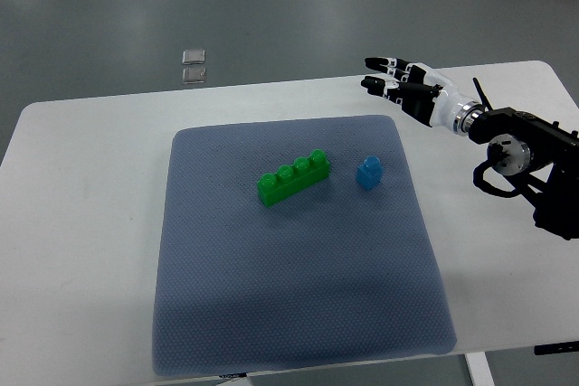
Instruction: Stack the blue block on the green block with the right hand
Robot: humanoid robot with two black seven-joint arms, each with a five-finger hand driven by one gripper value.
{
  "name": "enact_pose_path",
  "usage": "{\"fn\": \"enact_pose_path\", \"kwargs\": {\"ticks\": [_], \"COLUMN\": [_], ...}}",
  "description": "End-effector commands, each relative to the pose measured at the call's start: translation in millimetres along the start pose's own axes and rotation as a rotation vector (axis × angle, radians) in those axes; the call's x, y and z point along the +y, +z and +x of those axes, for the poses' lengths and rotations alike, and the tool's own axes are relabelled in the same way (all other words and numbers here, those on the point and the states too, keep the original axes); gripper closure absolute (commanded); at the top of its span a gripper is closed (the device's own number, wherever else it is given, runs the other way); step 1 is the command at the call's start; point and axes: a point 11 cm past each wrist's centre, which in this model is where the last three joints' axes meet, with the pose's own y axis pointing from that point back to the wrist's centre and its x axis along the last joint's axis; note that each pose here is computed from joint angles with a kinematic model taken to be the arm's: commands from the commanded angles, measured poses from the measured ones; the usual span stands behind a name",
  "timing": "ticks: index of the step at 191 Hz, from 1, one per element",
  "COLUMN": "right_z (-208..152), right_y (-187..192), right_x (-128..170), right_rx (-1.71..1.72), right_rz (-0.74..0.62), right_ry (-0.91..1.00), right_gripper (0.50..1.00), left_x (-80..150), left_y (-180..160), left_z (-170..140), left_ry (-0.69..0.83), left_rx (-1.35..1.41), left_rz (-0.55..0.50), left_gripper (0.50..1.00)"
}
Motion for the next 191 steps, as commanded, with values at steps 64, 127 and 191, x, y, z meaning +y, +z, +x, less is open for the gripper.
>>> {"fn": "enact_pose_path", "kwargs": {"ticks": [64, 127, 191], "right_z": [1, -2, 0], "right_y": [-1, -9, -12], "right_x": [1, 2, 5], "right_rx": [-0.01, -0.005, 0.017], "right_rz": [0.011, 0.023, 0.017], "right_ry": [-0.002, -0.035, -0.069], "right_gripper": [0.581, 0.581, 0.583], "left_x": [0, 0, 0], "left_y": [4, 8, 8], "left_z": [1, 1, 1], "left_ry": [0.004, 0.004, 0.004], "left_rx": [-0.004, -0.004, -0.004], "left_rz": [-0.005, -0.013, -0.013], "left_gripper": [0.5, 0.5, 0.5]}}
